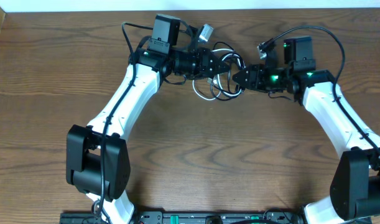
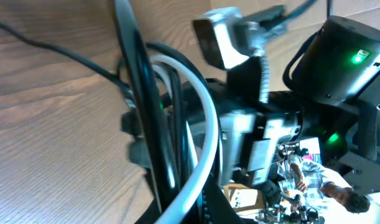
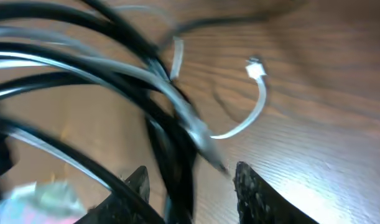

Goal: Untangle cables

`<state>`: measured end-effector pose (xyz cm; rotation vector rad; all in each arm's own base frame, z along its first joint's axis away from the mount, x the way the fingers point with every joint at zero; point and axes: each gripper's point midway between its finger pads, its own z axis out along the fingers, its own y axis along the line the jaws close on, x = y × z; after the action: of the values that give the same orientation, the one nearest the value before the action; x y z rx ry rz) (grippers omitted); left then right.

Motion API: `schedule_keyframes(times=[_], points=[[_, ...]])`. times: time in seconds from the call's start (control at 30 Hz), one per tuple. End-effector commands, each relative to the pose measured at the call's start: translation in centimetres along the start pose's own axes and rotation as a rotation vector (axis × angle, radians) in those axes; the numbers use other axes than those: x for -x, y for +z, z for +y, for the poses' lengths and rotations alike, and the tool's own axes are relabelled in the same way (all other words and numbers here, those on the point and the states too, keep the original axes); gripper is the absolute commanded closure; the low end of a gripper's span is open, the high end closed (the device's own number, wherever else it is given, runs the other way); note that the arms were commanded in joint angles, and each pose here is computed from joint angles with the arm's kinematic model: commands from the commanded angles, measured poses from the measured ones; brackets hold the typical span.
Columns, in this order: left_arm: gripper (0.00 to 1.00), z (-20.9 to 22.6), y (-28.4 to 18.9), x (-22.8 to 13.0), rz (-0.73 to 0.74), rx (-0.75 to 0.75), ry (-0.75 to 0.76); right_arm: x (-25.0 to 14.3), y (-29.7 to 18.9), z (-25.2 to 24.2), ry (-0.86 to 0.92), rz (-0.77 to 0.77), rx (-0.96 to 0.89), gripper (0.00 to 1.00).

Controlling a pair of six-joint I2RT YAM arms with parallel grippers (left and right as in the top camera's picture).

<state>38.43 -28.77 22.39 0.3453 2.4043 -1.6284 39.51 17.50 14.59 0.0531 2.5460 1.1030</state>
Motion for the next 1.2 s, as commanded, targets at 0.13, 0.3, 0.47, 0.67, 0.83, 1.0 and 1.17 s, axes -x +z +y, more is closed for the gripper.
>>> schedule_keyframes(times=[0.13, 0.3, 0.47, 0.67, 0.83, 1.0, 1.17], points=[[0.92, -2.0, -1.7, 1.9, -0.071, -0.032, 0.011, -0.8, -2.0, -8.3, 0.2, -0.062, -0.478, 0.62], [0.93, -1.6, -2.9, 2.7, -0.112, -0.008, 0.011, -2.1, -3.9, -10.9, 0.241, -0.023, -0.579, 0.65], [0.93, -1.1, -3.6, 3.2, -0.133, 0.005, 0.007, -3.4, -5.3, -12.5, 0.242, 0.025, -0.662, 0.66], [0.92, 0.1, -4.9, 4.0, -0.17, 0.036, 0.006, -5.8, -8.2, -15.2, 0.252, 0.09, -0.881, 0.68], [0.93, 0.6, -4.8, 3.5, -0.156, 0.056, 0.004, -5.8, -8.4, -15.3, 0.249, 0.093, -0.893, 0.7], [0.93, 1.7, -4.8, 2.8, -0.142, 0.11, 0.0, -5.8, -7.9, -14.9, 0.226, 0.109, -0.859, 0.7], [0.93, 4.3, -5.1, 2.3, -0.145, 0.245, -0.006, -6.2, -8.2, -15.1, 0.229, 0.122, -0.875, 0.7]])
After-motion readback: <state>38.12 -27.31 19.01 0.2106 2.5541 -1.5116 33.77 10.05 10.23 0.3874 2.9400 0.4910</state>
